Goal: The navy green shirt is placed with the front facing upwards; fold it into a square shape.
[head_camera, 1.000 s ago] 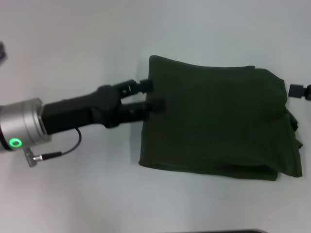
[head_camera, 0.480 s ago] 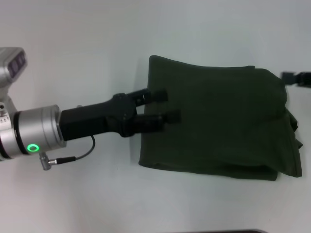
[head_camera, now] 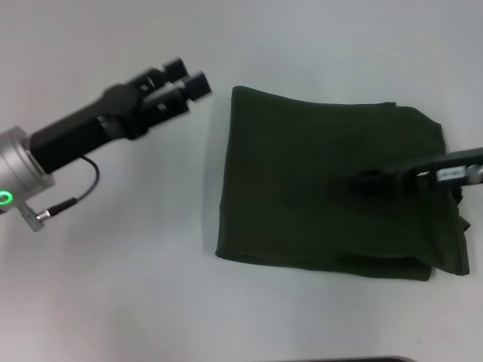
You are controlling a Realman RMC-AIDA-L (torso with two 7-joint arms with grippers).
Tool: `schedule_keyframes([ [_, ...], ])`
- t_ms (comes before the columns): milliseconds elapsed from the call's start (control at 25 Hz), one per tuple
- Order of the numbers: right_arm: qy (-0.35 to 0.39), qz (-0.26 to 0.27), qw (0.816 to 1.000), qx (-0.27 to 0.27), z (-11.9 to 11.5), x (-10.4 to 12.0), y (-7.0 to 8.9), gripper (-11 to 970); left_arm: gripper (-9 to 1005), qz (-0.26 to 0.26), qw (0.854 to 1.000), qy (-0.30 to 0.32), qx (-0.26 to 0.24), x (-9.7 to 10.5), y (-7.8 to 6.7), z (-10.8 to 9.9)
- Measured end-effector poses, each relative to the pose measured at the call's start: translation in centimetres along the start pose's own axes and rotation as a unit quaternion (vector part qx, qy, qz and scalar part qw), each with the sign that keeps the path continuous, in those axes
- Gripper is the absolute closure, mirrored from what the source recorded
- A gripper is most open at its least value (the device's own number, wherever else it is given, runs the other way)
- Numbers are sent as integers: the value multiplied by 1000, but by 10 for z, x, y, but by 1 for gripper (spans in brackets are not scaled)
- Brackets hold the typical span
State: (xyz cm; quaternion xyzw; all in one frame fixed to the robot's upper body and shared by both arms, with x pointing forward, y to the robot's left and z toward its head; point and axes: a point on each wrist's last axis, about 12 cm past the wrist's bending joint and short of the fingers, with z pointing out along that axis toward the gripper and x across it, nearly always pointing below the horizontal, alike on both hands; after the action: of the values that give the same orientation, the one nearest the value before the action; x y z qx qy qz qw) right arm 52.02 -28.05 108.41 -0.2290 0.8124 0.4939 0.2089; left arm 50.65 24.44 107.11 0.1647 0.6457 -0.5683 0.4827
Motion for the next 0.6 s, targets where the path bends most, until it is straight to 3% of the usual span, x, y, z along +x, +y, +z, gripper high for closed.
schedule_keyframes([
  [280, 60, -5, 998, 3, 32, 7, -3, 890, 76, 5, 999, -33, -22, -5, 3, -7],
  [600, 65, 14, 996, 56, 41, 17, -18, 890, 77, 3, 999, -34, -23, -4, 3, -7],
])
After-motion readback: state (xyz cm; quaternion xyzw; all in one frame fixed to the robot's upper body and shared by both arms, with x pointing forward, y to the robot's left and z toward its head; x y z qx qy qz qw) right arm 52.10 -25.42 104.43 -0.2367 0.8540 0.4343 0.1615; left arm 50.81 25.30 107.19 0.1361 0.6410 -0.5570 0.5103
